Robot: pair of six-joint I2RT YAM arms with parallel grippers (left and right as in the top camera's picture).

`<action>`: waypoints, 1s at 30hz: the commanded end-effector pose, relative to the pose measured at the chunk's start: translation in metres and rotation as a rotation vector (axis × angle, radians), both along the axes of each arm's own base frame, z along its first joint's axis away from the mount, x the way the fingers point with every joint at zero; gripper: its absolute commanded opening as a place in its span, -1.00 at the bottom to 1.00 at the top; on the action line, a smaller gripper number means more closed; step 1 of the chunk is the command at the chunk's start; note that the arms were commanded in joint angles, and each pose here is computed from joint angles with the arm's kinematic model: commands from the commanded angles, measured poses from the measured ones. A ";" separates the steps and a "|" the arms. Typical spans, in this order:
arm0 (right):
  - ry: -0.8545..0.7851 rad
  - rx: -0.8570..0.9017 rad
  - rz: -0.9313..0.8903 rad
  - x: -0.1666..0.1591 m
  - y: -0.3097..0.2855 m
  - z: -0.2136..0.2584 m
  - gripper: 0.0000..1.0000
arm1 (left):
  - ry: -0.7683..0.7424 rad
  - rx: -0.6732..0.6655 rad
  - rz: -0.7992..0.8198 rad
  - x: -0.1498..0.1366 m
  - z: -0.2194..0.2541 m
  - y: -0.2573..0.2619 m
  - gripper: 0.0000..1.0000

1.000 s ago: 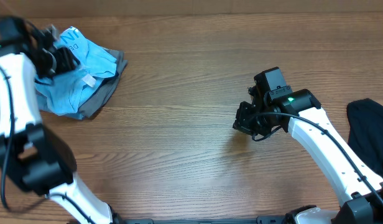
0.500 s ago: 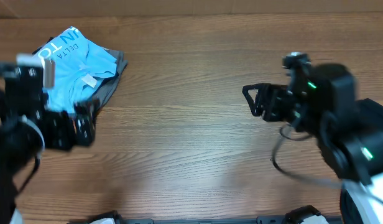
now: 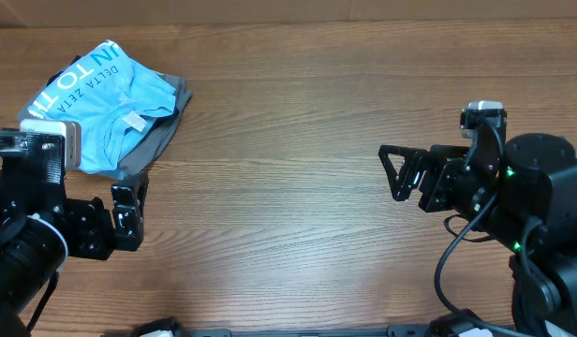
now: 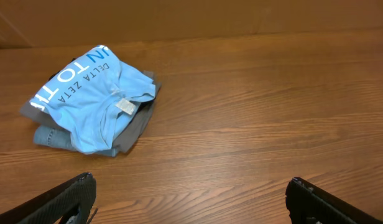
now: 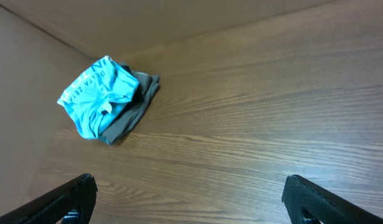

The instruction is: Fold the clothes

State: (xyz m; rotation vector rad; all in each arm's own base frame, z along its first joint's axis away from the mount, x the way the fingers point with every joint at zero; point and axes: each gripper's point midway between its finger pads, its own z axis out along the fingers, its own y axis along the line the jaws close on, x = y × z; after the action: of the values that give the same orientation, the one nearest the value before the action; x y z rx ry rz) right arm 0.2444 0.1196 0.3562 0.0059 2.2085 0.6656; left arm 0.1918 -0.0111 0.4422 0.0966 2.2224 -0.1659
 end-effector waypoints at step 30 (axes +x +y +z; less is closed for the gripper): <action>-0.551 -0.196 -0.203 -0.030 -0.078 -0.146 1.00 | 0.004 0.017 -0.006 0.001 -0.002 0.001 1.00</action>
State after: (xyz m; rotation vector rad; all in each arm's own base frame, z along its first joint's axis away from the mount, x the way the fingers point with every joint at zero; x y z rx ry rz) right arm 0.2064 0.0470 0.2310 -0.0692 1.6877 0.3145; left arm 0.1923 -0.0103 0.4409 0.0976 2.2269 -0.1614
